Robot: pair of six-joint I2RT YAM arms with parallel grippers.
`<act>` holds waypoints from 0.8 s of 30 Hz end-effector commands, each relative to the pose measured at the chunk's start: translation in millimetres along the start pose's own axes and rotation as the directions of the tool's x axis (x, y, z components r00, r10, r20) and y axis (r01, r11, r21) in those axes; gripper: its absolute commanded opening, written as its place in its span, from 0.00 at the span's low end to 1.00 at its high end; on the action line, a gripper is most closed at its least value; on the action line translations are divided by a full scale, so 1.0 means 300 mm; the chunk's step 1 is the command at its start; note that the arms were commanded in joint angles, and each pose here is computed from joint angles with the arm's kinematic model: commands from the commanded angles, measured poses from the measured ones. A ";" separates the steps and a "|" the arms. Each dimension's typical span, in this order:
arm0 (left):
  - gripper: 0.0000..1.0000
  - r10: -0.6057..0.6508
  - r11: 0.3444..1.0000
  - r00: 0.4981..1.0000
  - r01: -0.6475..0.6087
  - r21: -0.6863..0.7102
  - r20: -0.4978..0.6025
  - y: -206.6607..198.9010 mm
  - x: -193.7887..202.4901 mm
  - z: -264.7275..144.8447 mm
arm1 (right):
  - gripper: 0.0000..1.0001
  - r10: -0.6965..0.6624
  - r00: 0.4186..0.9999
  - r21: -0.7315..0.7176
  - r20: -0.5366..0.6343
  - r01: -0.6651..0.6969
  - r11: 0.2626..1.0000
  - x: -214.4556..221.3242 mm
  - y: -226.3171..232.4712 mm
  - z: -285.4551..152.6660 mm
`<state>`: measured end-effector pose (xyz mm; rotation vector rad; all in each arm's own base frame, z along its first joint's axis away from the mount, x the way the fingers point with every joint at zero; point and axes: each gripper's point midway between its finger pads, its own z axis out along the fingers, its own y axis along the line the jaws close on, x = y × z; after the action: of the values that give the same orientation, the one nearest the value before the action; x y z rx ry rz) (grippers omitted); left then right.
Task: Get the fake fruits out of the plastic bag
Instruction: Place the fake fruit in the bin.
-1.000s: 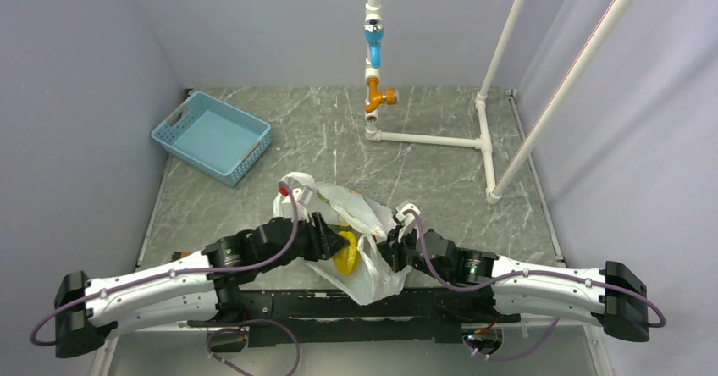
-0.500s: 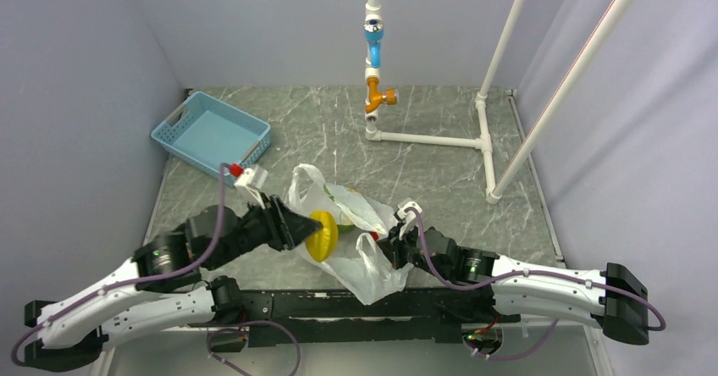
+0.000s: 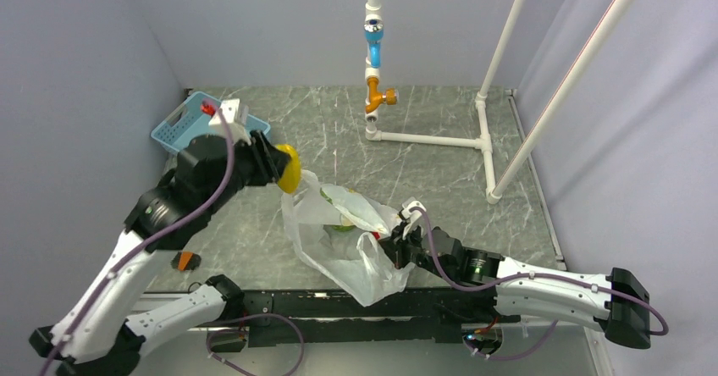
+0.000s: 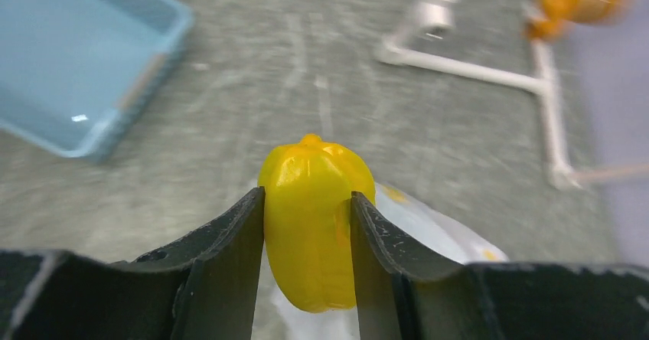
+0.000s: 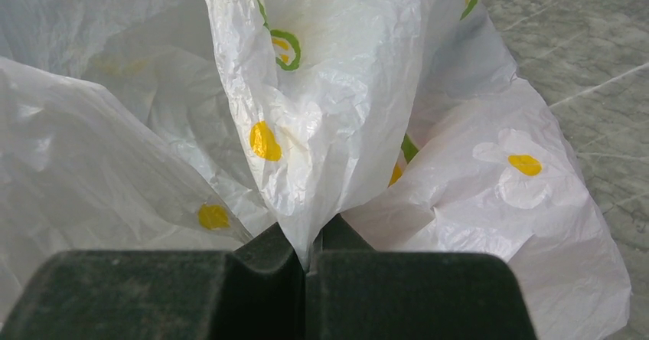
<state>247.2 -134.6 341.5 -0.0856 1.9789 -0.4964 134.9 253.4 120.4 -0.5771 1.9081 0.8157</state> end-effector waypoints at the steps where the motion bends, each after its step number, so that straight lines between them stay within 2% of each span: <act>1: 0.40 0.052 0.986 0.997 -0.043 -0.160 0.054 0.205 -0.090 0.080 | 0.00 -0.012 0.998 -0.010 0.063 0.013 1.000 -0.070 0.013 -0.006; 3: 0.39 -0.001 0.970 0.997 0.021 -0.241 0.081 0.329 -0.126 0.117 | 0.00 -0.026 0.996 -0.003 0.081 0.026 1.000 -0.084 0.009 -0.002; 7: 0.38 -0.109 0.942 0.988 0.137 -0.307 0.107 0.543 -0.160 0.221 | 0.00 -0.066 0.995 0.001 0.076 0.066 0.998 -0.108 0.016 0.011; 11: 0.43 -0.240 0.919 0.962 0.268 -0.290 0.130 0.696 -0.204 0.326 | 0.00 -0.089 0.993 -0.005 0.077 0.089 0.996 -0.104 0.019 0.020; 15: 0.41 -0.373 0.887 0.924 0.383 -0.258 0.089 0.830 -0.176 0.456 | 0.00 -0.108 0.990 0.007 0.088 0.108 0.994 -0.126 0.013 0.024; 20: 0.44 -0.369 0.877 0.929 0.355 -0.325 0.019 0.972 -0.112 0.575 | 0.00 -0.109 0.989 0.008 0.104 0.108 0.994 -0.144 0.012 0.015; 24: 0.51 -0.382 0.873 0.920 0.329 -0.359 -0.086 1.047 -0.052 0.634 | 0.00 -0.089 0.990 0.012 0.108 0.089 0.996 -0.143 0.004 0.003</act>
<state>447.6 91.5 145.1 -0.7781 2.2106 -0.3795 146.8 253.8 128.3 -0.6587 1.8480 0.7307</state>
